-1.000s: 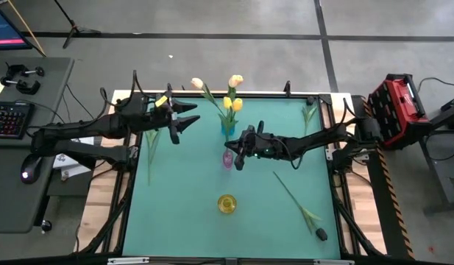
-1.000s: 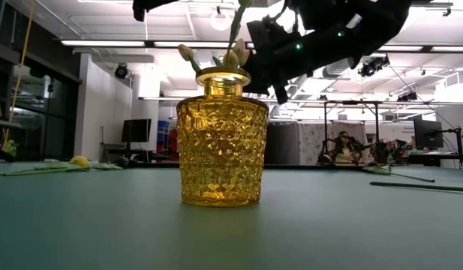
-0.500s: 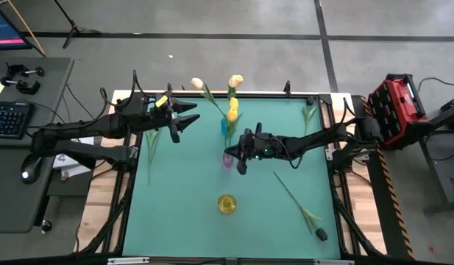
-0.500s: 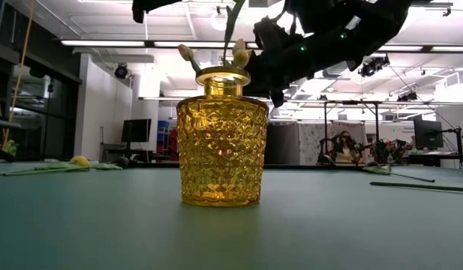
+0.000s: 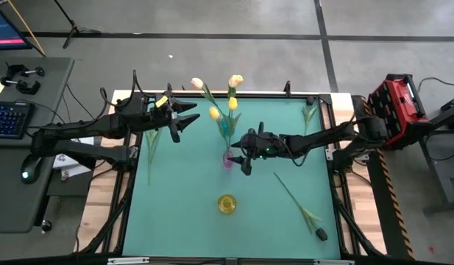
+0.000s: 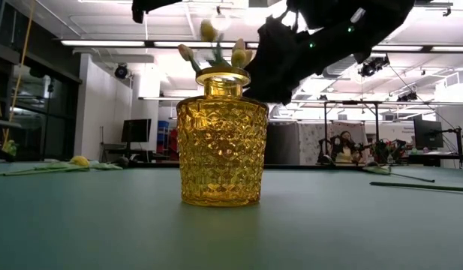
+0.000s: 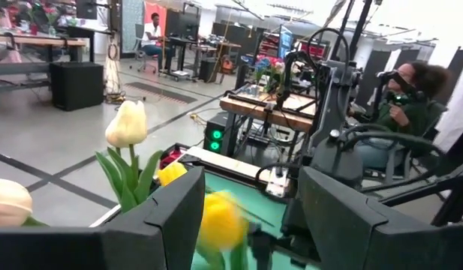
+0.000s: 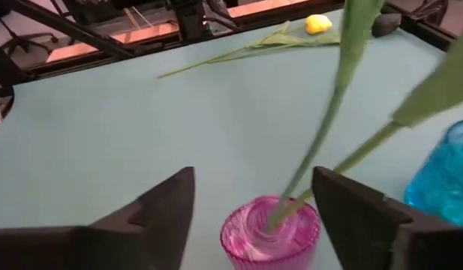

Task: Sort flowers into vase by color
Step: Put the right yellow flower into the purple vase, then put the top right black flower into the yellow vase

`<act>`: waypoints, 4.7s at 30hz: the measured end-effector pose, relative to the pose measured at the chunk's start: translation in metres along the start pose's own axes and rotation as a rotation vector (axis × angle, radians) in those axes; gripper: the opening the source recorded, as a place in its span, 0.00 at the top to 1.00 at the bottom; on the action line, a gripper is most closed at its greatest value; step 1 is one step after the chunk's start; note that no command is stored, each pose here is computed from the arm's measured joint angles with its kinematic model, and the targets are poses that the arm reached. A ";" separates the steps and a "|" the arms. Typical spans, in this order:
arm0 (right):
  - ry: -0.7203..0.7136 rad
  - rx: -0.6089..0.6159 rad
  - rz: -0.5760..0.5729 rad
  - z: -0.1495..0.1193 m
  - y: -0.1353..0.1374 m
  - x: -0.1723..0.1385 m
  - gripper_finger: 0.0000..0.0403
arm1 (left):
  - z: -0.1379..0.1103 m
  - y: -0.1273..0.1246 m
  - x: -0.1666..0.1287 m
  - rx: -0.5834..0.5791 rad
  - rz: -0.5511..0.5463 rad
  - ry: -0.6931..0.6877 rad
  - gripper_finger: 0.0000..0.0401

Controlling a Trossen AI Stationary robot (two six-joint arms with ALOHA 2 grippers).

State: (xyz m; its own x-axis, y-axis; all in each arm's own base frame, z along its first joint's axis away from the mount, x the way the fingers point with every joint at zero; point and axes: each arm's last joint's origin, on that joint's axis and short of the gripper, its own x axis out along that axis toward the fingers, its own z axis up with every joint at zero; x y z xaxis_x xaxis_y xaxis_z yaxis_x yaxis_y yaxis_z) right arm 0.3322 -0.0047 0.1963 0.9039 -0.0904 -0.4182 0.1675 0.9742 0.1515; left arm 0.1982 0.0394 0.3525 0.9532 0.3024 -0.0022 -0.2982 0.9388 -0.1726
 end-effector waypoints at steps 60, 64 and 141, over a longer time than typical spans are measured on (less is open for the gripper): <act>0.354 1.124 -1.286 -0.086 -0.207 -0.166 0.34 | 0.010 0.001 -0.014 -0.018 0.031 -0.060 0.50; 0.308 1.157 -1.238 -0.091 -0.211 -0.166 0.34 | 0.010 0.001 -0.014 -0.037 0.031 -0.060 0.50; -0.795 0.028 0.570 0.023 0.106 -0.015 1.00 | 0.010 0.004 -0.014 -0.160 0.117 -0.088 0.50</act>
State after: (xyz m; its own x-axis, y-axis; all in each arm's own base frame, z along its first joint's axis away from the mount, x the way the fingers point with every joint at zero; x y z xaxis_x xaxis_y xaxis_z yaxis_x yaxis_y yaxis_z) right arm 0.3455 0.0951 0.2387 0.8526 0.2689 0.4480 -0.3762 0.9109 0.1692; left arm 0.1833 0.0404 0.3622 0.9024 0.4276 0.0535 -0.3880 0.8603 -0.3307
